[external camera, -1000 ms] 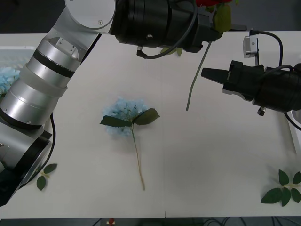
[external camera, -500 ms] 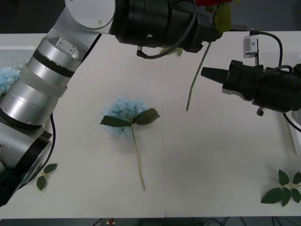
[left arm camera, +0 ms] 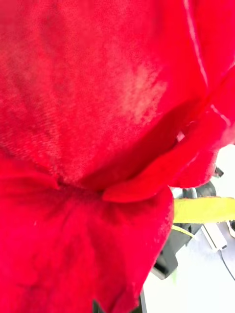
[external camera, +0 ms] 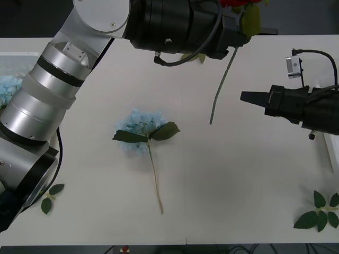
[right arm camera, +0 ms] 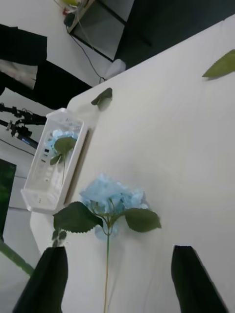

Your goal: Place the red flowers into the right box and the blue flowers into the left box. If a person shows an open palm, hand one flower to the person first, then continue sorting.

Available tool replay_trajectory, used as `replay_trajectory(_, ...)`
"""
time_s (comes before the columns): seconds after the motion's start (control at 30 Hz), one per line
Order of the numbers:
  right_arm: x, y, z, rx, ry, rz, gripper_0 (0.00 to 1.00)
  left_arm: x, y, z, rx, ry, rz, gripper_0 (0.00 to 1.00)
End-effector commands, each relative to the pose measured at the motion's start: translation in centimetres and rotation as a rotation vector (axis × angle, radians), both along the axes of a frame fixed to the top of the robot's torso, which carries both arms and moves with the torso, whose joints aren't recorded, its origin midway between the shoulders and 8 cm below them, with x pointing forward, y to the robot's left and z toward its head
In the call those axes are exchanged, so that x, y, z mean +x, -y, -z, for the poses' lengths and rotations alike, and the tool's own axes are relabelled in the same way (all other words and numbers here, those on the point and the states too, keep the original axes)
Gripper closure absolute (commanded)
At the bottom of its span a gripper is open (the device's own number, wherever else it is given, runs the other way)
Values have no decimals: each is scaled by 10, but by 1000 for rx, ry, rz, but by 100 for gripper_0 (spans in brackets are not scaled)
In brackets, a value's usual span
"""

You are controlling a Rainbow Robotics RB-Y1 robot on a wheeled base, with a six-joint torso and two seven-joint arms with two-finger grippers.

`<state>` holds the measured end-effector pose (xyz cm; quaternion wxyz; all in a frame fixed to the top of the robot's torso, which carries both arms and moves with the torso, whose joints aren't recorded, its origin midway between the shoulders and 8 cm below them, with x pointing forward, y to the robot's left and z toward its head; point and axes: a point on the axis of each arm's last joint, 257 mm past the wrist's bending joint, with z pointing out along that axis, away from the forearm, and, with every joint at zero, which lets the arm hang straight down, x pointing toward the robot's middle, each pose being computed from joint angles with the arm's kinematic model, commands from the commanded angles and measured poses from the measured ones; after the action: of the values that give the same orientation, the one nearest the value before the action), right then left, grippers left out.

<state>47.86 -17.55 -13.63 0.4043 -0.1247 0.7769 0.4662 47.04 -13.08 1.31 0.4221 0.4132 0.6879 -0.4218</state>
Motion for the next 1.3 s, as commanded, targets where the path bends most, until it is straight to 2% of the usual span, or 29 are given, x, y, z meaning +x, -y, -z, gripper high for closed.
replay_trajectory(0.03,-2,19,-29,-67,63,-53,13,-13,12,-37,-36,49,29,100)
replay_trajectory(0.3,-29,36,-58,2,-1,-150,13,-12,13,-40,-47,47,24,100)
replay_trajectory(0.53,-48,-3,-84,94,12,-223,13,-10,14,-44,-66,47,18,100)
replay_trajectory(0.97,-36,-85,-89,186,47,-80,13,-10,20,-42,-82,40,13,100)
replay_trajectory(1.3,-33,-103,-84,189,42,-69,13,-10,20,-42,-82,39,12,100)
